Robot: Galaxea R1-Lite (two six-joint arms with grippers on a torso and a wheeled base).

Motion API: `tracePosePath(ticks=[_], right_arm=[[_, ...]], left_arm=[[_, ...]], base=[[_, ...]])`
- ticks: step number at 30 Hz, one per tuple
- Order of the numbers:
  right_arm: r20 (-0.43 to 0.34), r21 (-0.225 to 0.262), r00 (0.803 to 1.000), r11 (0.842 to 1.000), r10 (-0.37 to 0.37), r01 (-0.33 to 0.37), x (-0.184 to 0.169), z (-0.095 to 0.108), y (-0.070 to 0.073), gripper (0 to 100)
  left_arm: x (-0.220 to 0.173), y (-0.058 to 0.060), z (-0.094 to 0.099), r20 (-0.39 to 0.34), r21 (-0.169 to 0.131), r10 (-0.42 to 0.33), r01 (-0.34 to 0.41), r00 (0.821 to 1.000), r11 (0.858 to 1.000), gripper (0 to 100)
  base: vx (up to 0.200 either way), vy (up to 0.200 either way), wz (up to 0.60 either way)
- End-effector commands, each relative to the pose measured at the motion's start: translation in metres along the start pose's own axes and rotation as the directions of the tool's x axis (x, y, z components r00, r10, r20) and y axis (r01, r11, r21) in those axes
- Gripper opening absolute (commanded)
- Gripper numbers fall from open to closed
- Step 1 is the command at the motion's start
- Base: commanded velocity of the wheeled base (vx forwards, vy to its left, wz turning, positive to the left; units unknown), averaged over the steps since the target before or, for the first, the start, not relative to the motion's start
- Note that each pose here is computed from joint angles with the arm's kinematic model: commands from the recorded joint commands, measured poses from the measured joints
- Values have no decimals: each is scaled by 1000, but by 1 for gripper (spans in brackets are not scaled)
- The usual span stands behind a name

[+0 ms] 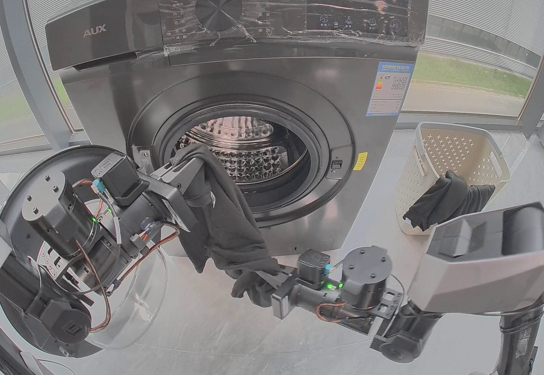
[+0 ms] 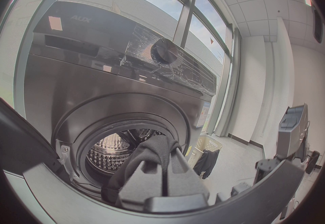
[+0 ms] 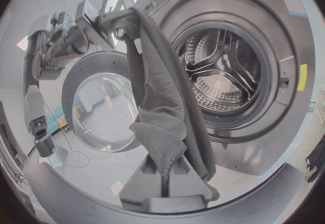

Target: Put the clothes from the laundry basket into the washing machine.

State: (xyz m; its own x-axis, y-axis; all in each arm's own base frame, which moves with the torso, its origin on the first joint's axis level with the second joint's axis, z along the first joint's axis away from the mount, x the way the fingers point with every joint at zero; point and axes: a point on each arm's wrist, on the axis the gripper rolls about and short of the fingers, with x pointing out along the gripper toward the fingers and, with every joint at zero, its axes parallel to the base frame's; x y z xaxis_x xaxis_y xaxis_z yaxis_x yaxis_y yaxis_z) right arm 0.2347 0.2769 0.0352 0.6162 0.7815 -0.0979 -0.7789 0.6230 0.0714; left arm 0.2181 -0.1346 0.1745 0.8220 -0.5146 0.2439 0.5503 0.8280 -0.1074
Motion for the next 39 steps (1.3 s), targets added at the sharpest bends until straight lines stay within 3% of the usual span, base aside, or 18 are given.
tracePosePath(ticks=[1, 5, 7, 12, 19, 20, 23, 27, 33, 39], right_arm=[[40, 7, 998, 999, -49, 49, -60, 43, -16, 0], [70, 11, 994, 996, -87, 86, -84, 58, -32, 0], [114, 15, 985, 992, -128, 127, -97, 71, -46, 0], [156, 26, 965, 978, -211, 209, -110, 83, -65, 0], [206, 73, 951, 973, -230, 219, -116, 95, -66, 0], [243, 81, 934, 965, -263, 251, -111, 103, -68, 0], [303, 95, 907, 956, -294, 278, -104, 116, -68, 0], [351, 94, 890, 956, -293, 278, -99, 128, -69, 0], [389, 94, 873, 955, -294, 280, -97, 137, -70, 0], [411, 98, 858, 951, -307, 294, -102, 144, -71, 0]], left_arm=[[-1, 10, 0, -2, 9, 31, -31, 1000, 999, 0], [-1, 10, 0, -2, 10, 32, -32, 999, 999, 0], [-3, 10, 3, 6, 10, 31, -31, 999, 999, 0], [-5, 9, 7, 19, 12, 27, -27, 999, 1000, 0], [-19, 5, 14, 27, 13, -22, 22, 999, 1000, 0], [-22, 5, 16, 29, 14, -39, 39, 999, 999, 0], [-31, 3, 18, 20, 15, -92, 92, 996, 996, 0], [-37, 3, 19, 15, 16, -130, 130, 991, 991, 0], [-40, 3, 15, -6, 24, -134, 134, 991, 991, 0], [-37, 16, 17, 6, 40, -76, 75, 997, 996, 0]], base=[[0, 0, 0], [0, 0, 0], [0, 0, 0], [0, 0, 0], [0, 0, 0], [0, 0, 0], [0, 0, 0], [0, 0, 0], [0, 0, 0], [0, 0, 0]])
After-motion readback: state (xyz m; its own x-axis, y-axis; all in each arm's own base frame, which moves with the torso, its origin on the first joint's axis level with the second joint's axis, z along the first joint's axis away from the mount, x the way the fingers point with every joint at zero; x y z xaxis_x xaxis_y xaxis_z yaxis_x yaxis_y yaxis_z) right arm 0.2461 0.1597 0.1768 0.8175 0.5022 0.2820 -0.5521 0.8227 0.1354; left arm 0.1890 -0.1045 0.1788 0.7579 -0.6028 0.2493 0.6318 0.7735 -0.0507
